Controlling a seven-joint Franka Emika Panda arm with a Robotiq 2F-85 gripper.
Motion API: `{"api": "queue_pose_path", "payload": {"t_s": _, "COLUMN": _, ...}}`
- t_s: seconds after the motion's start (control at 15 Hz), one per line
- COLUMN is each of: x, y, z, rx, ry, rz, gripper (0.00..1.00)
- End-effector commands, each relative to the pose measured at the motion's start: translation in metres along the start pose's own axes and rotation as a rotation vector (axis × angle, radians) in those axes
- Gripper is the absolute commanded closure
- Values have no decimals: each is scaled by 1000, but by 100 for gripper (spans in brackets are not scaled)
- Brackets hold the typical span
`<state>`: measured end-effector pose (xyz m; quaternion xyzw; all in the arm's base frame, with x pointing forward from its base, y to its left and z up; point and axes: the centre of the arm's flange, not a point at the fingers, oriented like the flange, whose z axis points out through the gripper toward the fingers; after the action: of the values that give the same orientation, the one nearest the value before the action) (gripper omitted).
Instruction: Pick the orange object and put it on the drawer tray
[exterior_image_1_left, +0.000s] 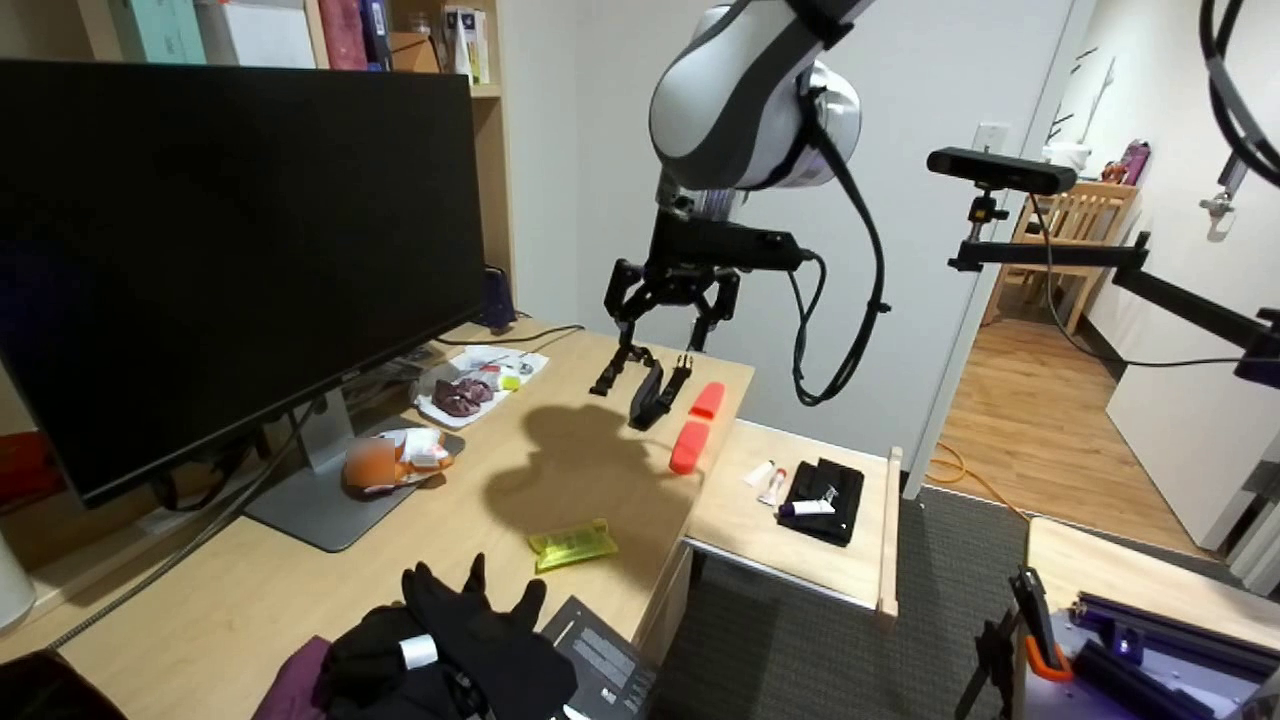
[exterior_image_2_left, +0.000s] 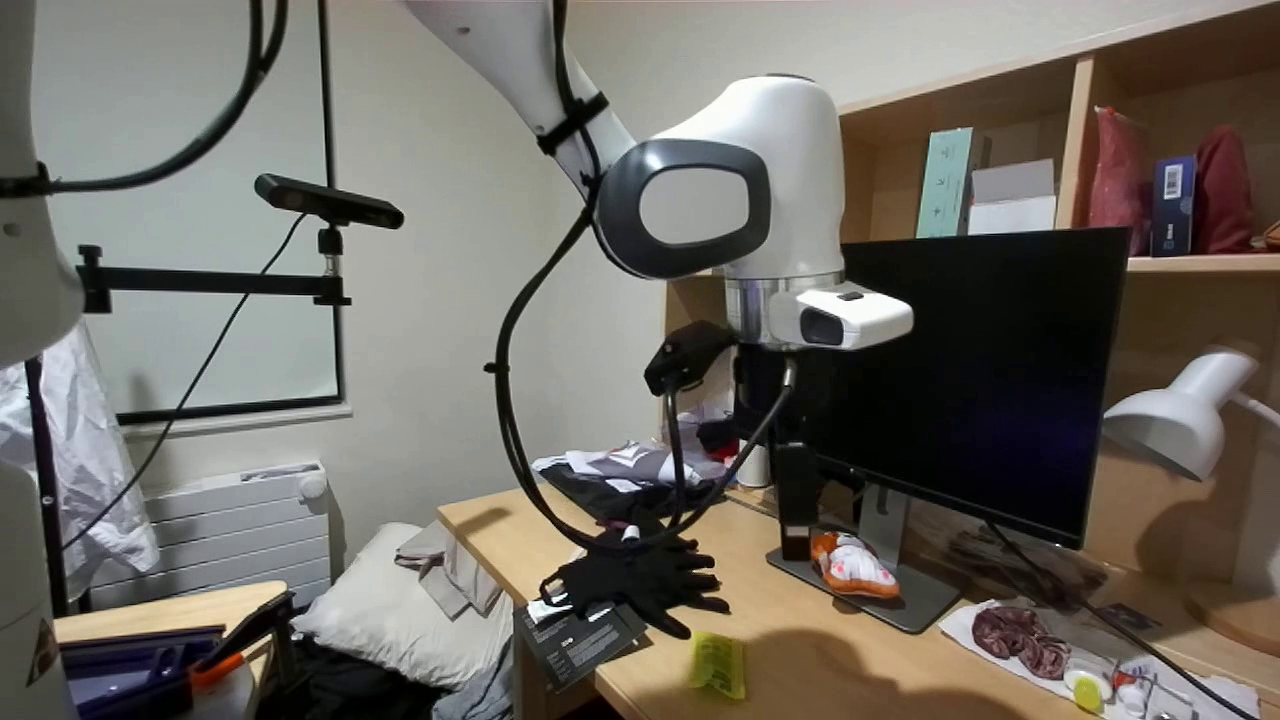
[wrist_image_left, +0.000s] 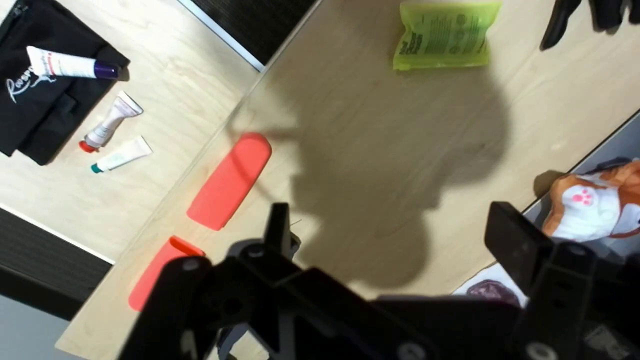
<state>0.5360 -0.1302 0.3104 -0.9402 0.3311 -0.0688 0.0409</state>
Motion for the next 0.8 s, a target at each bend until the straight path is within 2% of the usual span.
{"api": "queue_pose_path", "payload": {"t_s": 0.0, "x": 36, "y": -1, "z": 25, "rx": -6, "ry": 25, "rz": 197, "gripper": 0}}
{"api": "queue_pose_path", "payload": {"t_s": 0.33, "x": 69, "y": 20, "z": 54, "rx": -68, "ry": 46, "rz": 452, "gripper": 0}}
{"api": "queue_pose_path", "payload": {"t_s": 0.6, "x": 80, "y": 50, "z": 87, "rx": -172, "ry": 56, "rz": 651, "gripper": 0}}
{"api": "queue_pose_path", "payload": {"t_s": 0.73, "x": 81, "y": 68, "z": 107, "rx": -251, "ry": 64, "rz": 726, "gripper": 0}}
